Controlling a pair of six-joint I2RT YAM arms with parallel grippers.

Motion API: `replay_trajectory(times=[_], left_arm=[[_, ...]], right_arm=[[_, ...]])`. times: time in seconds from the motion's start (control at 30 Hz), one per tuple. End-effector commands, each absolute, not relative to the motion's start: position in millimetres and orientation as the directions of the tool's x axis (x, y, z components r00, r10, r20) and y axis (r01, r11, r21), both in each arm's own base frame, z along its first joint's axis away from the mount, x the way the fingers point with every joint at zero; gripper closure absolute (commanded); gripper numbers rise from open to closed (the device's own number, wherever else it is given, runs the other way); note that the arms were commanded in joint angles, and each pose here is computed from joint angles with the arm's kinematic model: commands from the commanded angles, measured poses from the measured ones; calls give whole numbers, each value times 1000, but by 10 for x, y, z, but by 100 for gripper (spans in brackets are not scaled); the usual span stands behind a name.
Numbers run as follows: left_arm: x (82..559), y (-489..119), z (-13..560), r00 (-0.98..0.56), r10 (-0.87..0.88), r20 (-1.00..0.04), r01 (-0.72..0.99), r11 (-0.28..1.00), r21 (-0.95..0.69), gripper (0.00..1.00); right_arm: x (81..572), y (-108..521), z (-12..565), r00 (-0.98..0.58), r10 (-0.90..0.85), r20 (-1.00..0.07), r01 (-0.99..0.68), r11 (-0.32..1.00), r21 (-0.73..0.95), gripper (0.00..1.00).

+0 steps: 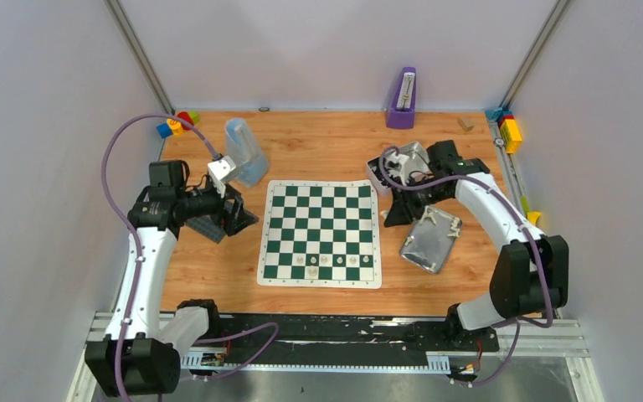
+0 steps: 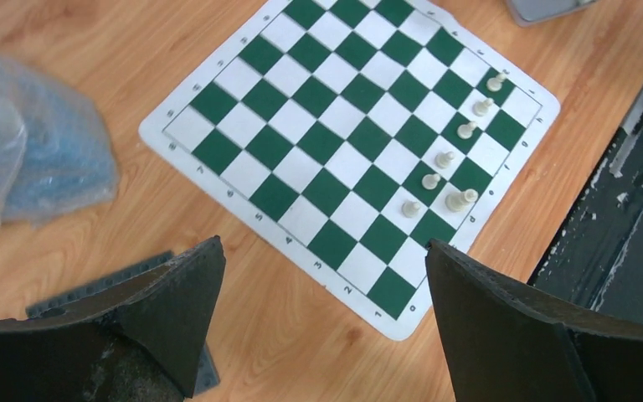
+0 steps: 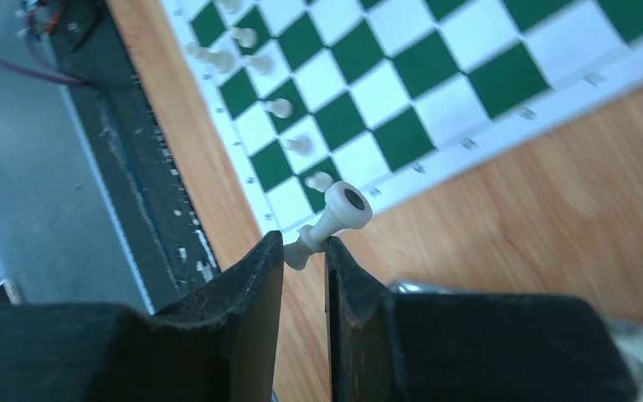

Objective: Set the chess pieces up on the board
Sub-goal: Place the chess piece on the chessboard.

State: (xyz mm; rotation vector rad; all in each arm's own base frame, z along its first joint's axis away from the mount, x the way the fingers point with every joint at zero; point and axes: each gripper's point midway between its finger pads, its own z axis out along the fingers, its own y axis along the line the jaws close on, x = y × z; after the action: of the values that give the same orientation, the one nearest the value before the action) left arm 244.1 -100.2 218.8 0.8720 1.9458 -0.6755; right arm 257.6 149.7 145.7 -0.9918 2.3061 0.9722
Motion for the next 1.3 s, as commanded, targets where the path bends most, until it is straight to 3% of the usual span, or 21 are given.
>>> replay_trajectory(times=[0.0,0.27,0.5,0.9,1.27], left_arm=[[2373,-1358,2389,-144,346,-927,898,440,25,3],[2298,-1948,2536,117,341,-933,961,196,192,3],[2291,-2421,2460,203,313,-928,974,35,224,3],[2178,-2972,2337,443,299,-845,896,-179,406,3],[2087,-3135,2178,529,339,-778,847,-262,462,19]], right_arm=[[2363,2052,1742,-569,-447,-691,-819,235,523,99],[2168,2624,1971,-521,-467,-714,-794,-40,606,99],[2103,2876,2075,-540,-446,-714,-724,-187,664,99],[2031,2954,2058,-577,-438,-690,-666,-237,707,99],[1991,2926,2053,-574,-452,-683,-671,-219,709,100]])
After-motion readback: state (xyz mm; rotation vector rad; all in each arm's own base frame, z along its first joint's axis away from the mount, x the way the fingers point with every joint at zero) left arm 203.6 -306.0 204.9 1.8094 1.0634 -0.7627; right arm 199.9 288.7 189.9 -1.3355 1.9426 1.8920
